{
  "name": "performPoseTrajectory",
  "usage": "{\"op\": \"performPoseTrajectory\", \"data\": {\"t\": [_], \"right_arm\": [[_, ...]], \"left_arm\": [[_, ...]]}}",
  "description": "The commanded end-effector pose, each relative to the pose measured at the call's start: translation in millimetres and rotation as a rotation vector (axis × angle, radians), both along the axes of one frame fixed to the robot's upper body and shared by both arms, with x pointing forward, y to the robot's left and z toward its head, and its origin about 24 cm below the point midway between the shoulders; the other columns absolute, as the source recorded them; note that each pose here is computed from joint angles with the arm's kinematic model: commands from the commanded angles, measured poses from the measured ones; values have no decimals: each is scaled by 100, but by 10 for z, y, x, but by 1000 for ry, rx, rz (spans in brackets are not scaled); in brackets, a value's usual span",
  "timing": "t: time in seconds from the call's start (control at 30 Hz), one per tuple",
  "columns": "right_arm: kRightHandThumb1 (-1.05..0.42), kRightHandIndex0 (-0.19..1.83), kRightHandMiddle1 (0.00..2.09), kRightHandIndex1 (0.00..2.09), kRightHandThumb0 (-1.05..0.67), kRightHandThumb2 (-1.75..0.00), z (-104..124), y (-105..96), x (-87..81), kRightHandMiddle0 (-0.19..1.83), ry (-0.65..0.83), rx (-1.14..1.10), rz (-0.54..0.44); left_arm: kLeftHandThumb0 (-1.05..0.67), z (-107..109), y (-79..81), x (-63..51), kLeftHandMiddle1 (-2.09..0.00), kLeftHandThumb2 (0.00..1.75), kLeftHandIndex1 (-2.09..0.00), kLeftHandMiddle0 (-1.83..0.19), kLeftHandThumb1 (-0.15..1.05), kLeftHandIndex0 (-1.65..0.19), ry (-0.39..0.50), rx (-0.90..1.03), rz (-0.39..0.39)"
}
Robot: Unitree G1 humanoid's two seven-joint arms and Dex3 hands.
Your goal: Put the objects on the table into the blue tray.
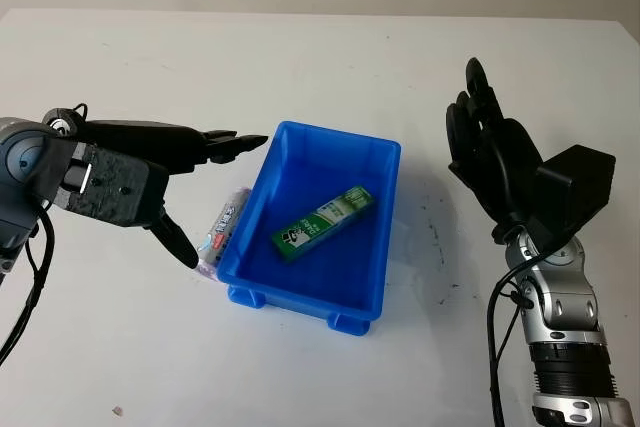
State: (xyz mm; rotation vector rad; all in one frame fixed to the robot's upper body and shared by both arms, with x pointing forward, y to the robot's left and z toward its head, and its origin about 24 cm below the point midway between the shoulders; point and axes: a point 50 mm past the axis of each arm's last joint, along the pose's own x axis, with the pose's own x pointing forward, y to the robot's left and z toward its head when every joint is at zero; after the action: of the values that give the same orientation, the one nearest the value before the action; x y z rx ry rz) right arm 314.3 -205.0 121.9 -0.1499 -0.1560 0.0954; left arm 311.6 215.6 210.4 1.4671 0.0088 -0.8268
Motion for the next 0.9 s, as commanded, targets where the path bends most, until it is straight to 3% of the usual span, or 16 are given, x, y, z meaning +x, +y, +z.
{"op": "performPoseTrajectory", "data": {"t": [0.0,0.47,0.73,0.87], "right_arm": [[-105,-19,0,0,-69,-59,61,-16,-10,-19,-26,-3,-6],[-105,-19,0,0,-67,-60,61,-29,-19,-19,-28,-1,-8],[-105,-19,0,0,-66,-60,66,-29,-18,-19,-34,-10,-12],[-105,-19,0,0,-66,-60,67,-29,-19,-19,-33,-2,-11]], "left_arm": [[-99,-65,-16,-16,0,5,0,19,80,19,10,16,-11],[-94,-177,-57,-56,0,5,0,19,79,19,50,76,-14],[-95,-251,-49,-84,0,5,0,19,80,19,100,-2,-10],[-87,-319,-58,-106,0,5,0,19,78,19,83,-141,-6]]}}
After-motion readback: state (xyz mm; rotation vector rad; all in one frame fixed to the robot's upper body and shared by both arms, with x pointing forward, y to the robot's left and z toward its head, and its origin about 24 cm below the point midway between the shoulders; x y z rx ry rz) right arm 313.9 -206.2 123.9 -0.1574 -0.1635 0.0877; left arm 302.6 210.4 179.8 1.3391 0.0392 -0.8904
